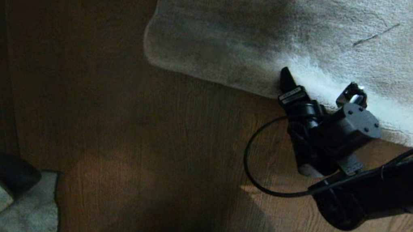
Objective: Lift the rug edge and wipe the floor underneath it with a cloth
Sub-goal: Lift up the carpet
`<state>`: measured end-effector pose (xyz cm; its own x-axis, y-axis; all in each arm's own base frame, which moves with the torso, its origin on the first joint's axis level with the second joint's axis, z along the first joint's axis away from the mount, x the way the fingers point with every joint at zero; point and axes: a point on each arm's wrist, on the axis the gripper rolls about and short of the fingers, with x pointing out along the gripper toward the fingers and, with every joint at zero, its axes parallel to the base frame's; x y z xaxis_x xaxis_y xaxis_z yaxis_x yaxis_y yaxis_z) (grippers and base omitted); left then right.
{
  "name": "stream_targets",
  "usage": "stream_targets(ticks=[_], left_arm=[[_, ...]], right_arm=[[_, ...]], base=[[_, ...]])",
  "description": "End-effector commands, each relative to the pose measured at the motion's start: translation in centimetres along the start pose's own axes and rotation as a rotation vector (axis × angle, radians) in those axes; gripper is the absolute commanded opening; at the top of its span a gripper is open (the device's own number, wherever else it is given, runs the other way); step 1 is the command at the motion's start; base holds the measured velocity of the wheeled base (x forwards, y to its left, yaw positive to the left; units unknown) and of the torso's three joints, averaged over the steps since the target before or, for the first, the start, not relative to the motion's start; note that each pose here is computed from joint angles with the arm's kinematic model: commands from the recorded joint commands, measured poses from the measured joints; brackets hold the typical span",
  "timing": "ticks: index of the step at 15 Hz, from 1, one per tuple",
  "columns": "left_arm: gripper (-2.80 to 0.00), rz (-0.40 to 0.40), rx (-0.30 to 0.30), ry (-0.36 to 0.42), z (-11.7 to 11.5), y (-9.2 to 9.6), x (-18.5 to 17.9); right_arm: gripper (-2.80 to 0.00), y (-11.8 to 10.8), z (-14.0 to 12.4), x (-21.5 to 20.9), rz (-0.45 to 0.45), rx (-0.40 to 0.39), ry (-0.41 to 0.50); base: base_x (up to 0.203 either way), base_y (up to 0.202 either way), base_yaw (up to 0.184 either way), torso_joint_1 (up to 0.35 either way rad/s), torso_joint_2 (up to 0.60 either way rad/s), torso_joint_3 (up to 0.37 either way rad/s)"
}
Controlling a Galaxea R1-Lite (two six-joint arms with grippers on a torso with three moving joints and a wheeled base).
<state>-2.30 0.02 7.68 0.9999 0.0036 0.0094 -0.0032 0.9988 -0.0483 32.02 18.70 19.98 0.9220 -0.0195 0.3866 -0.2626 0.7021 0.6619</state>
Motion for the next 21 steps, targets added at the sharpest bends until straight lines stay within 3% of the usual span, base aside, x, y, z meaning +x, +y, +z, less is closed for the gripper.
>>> stream_targets(ticks=[1,6,13,21], left_arm=[[-2.8,0.001,-0.001,0.002,0.0,0.0,0.0],[-2.8,0.001,-0.001,0.0,0.0,0.0,0.0],[-2.8,0.001,-0.001,0.002,0.0,0.0,0.0],[-2.8,0.001,-0.001,0.002,0.0,0.0,0.0]], right_arm=[[0.0,2.4,2.2,-0.1,0.073,0.047,-0.08],[0.0,4.6,4.1,-0.7,0.251,-0.052,-0.062],[0.0,6.1,7.1,-1.8,0.407,-0.125,-0.073],[0.0,4.9,8.2,-4.4,0.411,-0.228,-0.022]], base=[[0.0,0.0,0.0,0.0,0.0,0.0],[0.0,0.0,0.0,0.0,0.0,0.0],[0.0,0.0,0.0,0.0,0.0,0.0],[0.0,0.0,0.0,0.0,0.0,0.0]])
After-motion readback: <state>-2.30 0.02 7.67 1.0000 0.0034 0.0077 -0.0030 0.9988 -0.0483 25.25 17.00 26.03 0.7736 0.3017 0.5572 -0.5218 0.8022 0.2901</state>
